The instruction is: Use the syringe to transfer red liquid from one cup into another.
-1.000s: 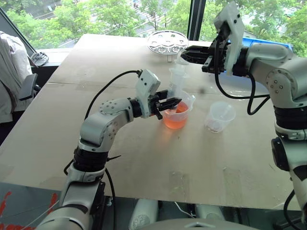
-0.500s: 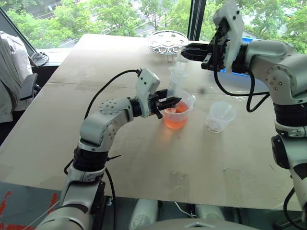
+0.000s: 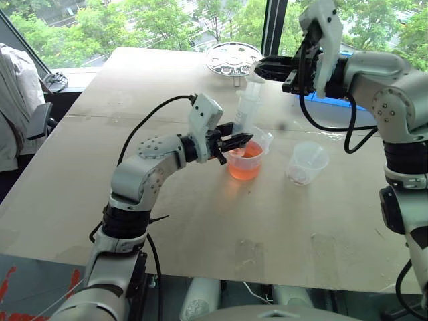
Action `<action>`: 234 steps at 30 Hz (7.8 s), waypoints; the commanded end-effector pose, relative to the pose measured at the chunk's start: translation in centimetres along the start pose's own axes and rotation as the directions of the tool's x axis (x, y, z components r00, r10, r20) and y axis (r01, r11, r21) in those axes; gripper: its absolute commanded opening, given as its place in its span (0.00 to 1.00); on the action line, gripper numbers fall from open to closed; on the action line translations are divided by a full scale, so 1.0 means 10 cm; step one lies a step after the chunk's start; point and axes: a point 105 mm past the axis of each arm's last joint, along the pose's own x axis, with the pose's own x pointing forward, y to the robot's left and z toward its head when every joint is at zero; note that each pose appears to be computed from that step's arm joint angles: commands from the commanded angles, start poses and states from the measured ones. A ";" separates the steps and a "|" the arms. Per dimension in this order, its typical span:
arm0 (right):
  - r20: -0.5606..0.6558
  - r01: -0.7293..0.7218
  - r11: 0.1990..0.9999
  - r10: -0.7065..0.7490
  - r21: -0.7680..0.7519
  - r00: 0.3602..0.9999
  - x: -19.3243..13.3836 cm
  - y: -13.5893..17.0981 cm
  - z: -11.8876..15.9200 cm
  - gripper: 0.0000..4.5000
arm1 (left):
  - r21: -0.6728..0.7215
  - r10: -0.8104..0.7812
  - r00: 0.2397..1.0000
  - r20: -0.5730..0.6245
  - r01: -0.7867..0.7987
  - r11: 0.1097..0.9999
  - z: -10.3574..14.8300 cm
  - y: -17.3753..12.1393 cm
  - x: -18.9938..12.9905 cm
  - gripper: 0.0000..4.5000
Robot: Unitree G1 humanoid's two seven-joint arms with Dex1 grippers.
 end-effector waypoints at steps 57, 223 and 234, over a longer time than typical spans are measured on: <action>0.318 0.122 0.965 -0.195 0.234 0.928 -1.10 -0.08 0.29 0.99 | 0.126 -0.141 0.915 0.378 0.100 0.987 0.95 -0.17 0.21 0.31; 0.025 -0.052 0.997 0.051 0.062 0.998 -1.53 0.06 -0.10 0.38 | 0.197 -0.325 0.901 0.287 0.277 0.941 0.83 -0.90 1.16 0.31; 0.197 0.063 0.980 -0.101 0.191 0.975 -2.01 -0.11 0.03 0.93 | -0.119 -0.220 0.832 0.510 0.322 0.939 1.42 -0.58 0.72 0.31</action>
